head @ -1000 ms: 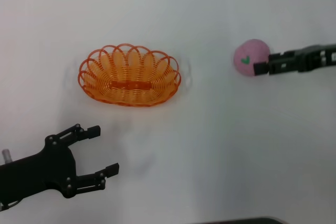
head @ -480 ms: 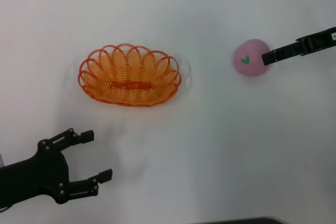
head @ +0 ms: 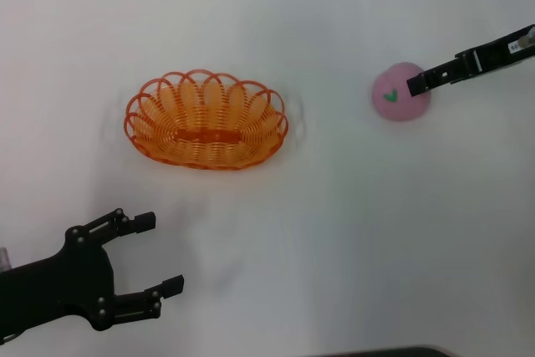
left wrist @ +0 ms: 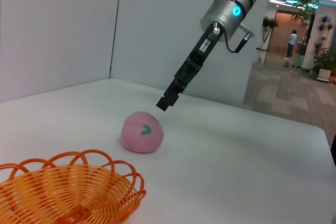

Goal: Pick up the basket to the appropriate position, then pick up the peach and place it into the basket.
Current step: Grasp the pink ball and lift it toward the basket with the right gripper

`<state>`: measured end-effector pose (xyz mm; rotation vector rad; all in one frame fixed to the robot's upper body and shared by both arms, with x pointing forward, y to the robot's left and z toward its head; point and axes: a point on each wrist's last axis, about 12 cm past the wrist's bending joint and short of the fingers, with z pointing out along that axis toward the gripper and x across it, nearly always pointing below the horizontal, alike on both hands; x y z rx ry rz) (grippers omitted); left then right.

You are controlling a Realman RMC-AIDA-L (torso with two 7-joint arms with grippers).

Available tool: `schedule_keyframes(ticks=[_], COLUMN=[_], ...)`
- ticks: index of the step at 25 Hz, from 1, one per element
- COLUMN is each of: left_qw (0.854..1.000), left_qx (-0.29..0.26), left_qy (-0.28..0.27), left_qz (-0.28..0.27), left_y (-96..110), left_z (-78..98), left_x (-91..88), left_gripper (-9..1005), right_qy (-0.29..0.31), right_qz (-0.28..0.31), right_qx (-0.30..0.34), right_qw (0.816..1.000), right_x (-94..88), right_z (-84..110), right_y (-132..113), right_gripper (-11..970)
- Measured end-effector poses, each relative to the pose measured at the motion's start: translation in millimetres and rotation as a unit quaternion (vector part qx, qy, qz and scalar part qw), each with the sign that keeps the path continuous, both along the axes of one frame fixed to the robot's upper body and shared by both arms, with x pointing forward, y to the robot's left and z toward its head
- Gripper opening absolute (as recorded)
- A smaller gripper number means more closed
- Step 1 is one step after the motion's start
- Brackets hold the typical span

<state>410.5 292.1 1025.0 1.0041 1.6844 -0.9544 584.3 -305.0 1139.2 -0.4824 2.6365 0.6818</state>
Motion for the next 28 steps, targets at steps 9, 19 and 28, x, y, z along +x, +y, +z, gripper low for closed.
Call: schedule_keyframes(ticks=[9,19,28], left_qw=[1.000,1.000,1.000], left_qx=[-0.003,-0.006,-0.009], left_qy=[0.003,0.006,0.009], left_qz=[0.003,0.002,0.000], left_y=[0,-1,-2], left_z=[-1.1,-1.8,-2.2], left_x=[-1.5,-1.7,-1.1], left_gripper=[900,900,901], right_qy=[-0.008,-0.012,-0.014], right_qz=[-0.005,0.007,0.004], right_qx=[-0.030,-0.044,-0.050], right_qw=[1.000,0.999,0.999], right_x=[6.5,10.0,12.3], right_z=[-13.4,-26.1,-32.0], right_y=[8,23,26], right_gripper=[939,940,921])
